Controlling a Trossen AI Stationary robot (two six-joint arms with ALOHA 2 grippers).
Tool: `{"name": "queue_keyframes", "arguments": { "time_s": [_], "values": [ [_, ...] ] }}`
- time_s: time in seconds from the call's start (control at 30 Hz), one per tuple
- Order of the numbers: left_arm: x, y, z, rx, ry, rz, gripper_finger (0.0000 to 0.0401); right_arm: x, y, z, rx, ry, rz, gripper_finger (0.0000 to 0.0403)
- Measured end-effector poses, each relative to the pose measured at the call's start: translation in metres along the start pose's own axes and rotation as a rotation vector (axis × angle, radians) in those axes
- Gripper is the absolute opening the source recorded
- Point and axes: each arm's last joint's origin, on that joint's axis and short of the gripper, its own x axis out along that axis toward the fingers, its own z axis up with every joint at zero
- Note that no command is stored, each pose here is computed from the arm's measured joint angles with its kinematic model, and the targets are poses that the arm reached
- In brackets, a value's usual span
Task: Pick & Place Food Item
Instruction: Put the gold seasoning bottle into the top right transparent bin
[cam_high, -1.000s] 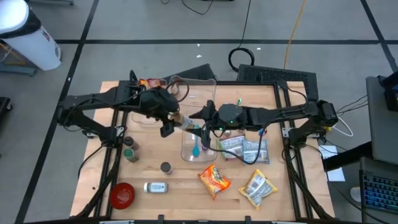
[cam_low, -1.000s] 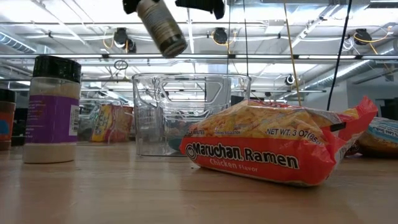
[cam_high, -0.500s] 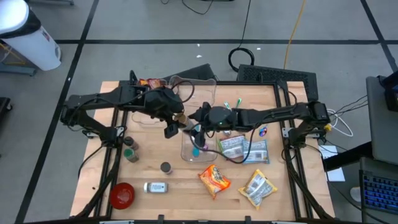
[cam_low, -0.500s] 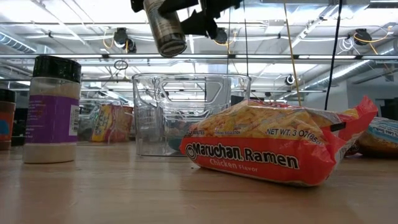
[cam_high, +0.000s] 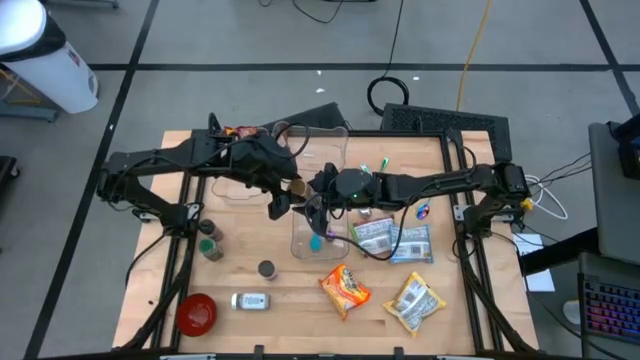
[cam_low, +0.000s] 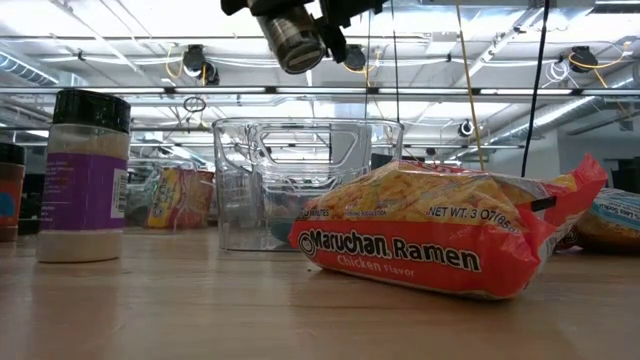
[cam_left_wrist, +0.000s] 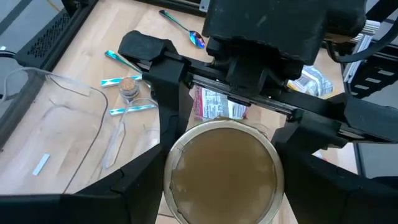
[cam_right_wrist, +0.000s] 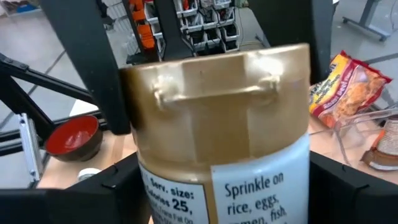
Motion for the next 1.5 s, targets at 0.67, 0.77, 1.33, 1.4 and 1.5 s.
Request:
{"name": "queue_keyframes", "arguments": {
  "time_s": [0.67, 0.77, 1.33, 1.4, 1.5],
  "values": [
    [-0.004, 0.005, 0.001, -0.020, -0.010, 0.006, 0.0391, -0.001, -0.001, 0.008, 0.026, -0.056, 0.054, 0.0266],
    [-0.017, 0.009, 0.002, -0.032, -0.036, 0.003, 0.0386, -0.004, -0.006, 0.012, 0.029, -0.071, 0.043, 0.0266],
    [-0.112, 0.019, -0.004, -0.081, -0.270, 0.063, 0.0346, -0.044, -0.032, 0.068, 0.141, -0.380, 0.124, 0.0265],
    [-0.110, 0.018, -0.005, -0.091, -0.255, 0.061, 0.0346, -0.046, -0.035, 0.073, 0.158, -0.431, 0.149, 0.0265],
    [-0.098, 0.016, -0.001, -0.086, -0.265, 0.047, 0.0347, -0.050, -0.037, 0.080, 0.189, -0.481, 0.166, 0.0269]
  ]
}}
